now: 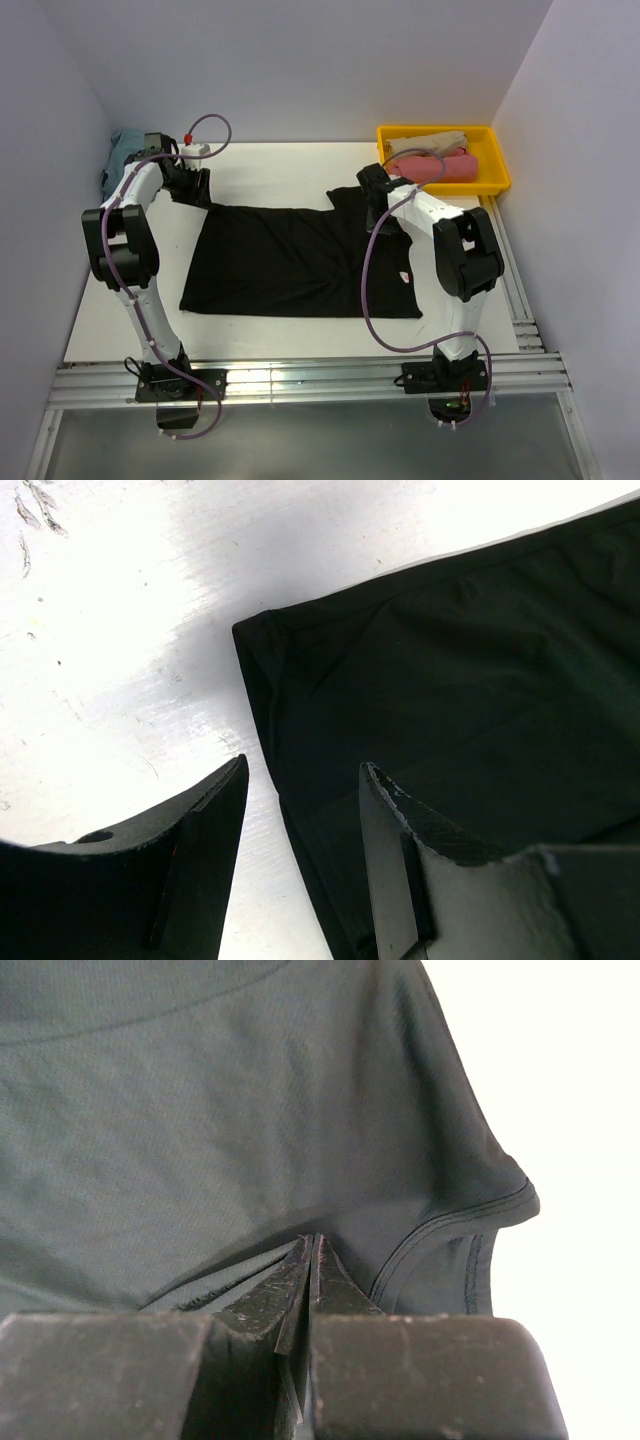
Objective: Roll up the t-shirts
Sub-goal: Fold the tshirt
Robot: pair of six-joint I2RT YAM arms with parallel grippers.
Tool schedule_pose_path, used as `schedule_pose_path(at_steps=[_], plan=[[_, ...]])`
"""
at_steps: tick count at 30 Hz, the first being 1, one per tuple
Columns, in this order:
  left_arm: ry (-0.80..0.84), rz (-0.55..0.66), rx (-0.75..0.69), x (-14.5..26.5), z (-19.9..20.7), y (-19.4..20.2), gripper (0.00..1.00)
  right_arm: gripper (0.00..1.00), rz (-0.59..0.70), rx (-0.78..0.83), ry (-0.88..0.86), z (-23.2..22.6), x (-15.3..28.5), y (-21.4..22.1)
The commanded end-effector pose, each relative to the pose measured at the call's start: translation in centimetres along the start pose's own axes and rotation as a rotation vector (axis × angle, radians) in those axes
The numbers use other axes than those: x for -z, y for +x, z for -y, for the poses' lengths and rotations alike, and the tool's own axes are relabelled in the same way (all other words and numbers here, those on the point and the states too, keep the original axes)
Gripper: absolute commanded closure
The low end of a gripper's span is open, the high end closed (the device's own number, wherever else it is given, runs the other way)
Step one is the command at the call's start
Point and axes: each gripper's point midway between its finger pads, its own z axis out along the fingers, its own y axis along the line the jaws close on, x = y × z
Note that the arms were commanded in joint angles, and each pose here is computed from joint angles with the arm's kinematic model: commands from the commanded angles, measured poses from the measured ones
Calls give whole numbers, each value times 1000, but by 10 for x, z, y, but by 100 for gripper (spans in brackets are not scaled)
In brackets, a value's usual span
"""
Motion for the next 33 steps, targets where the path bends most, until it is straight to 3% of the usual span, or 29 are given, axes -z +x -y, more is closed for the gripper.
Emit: schedule_pose_path(at_steps=[1, 8, 12, 18, 26, 33], plan=[[-10, 13, -27, 7, 1, -4, 46, 100, 54, -38, 0, -2, 7, -23], [-26, 3, -19, 1, -5, -1, 46, 98, 45, -43, -7, -4, 0, -22], [-37, 19, -21, -2, -7, -5, 44, 69, 53, -49, -16, -4, 2, -21], [-47, 42, -23, -9, -13, -13, 39, 48, 106, -66, -32, -1, 21, -33], [-67, -3, -9, -47, -21, -10, 40, 46, 172, -150, -79, 10, 36, -61], [-62, 14, 8, -66, -23, -20, 41, 45, 192, -200, -129, 21, 14, -90]])
